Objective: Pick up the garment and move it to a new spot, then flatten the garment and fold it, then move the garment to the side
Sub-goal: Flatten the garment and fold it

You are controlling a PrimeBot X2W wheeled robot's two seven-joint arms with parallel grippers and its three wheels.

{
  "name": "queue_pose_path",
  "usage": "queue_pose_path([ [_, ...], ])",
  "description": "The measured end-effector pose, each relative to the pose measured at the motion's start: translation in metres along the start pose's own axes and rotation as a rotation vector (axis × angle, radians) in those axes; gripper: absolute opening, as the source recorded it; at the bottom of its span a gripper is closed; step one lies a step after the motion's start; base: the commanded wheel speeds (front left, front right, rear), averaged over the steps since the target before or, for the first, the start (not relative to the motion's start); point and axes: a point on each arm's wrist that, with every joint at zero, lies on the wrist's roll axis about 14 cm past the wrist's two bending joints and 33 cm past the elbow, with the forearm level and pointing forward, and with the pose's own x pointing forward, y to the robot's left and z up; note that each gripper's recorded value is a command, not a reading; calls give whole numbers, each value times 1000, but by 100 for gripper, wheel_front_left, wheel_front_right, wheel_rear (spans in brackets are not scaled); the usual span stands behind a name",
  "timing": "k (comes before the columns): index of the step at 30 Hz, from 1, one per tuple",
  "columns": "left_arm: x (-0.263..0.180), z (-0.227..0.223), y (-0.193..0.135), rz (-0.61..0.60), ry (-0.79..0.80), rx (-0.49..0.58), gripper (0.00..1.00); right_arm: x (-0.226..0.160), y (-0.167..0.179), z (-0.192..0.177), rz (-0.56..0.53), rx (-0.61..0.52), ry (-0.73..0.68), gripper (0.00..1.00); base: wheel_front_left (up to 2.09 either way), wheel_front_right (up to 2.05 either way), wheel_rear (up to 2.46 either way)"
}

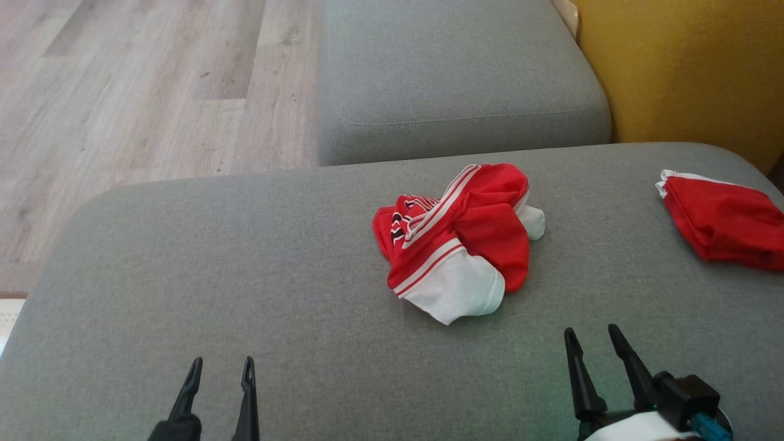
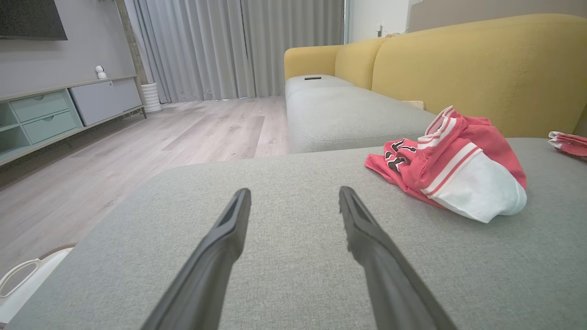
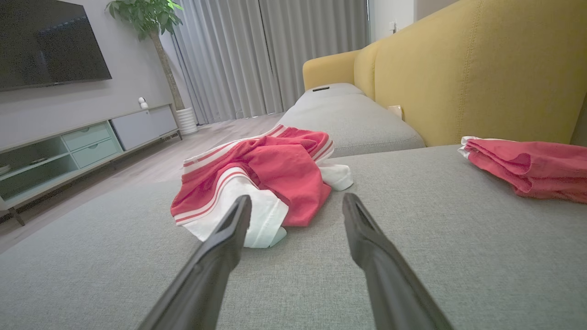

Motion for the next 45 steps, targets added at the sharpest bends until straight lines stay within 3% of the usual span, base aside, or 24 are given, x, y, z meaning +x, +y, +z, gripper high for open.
queue_pose_path([
  [11,9,-6,-19,-69,23,0,100,0,-5,-4,-17,6,16,100,0,0,0],
  [19,45,-7,-79,-305,24,-5,100,2,-8,-16,-24,4,60,100,0,0,0],
  [26,89,-18,-130,-522,52,62,100,17,-15,-14,-24,-13,64,100,0,0,0],
  [41,160,-52,-181,-692,140,147,100,40,-44,-14,-90,-28,74,100,0,0,0],
  [42,164,-52,-184,-698,138,147,80,40,-46,-14,-97,-28,76,100,0,0,0],
  [43,167,-52,-186,-703,137,149,5,40,-48,-15,-102,-29,78,100,0,0,0],
  [45,172,-53,-190,-713,140,153,0,40,-51,-14,-112,-31,78,100,0,0,0],
])
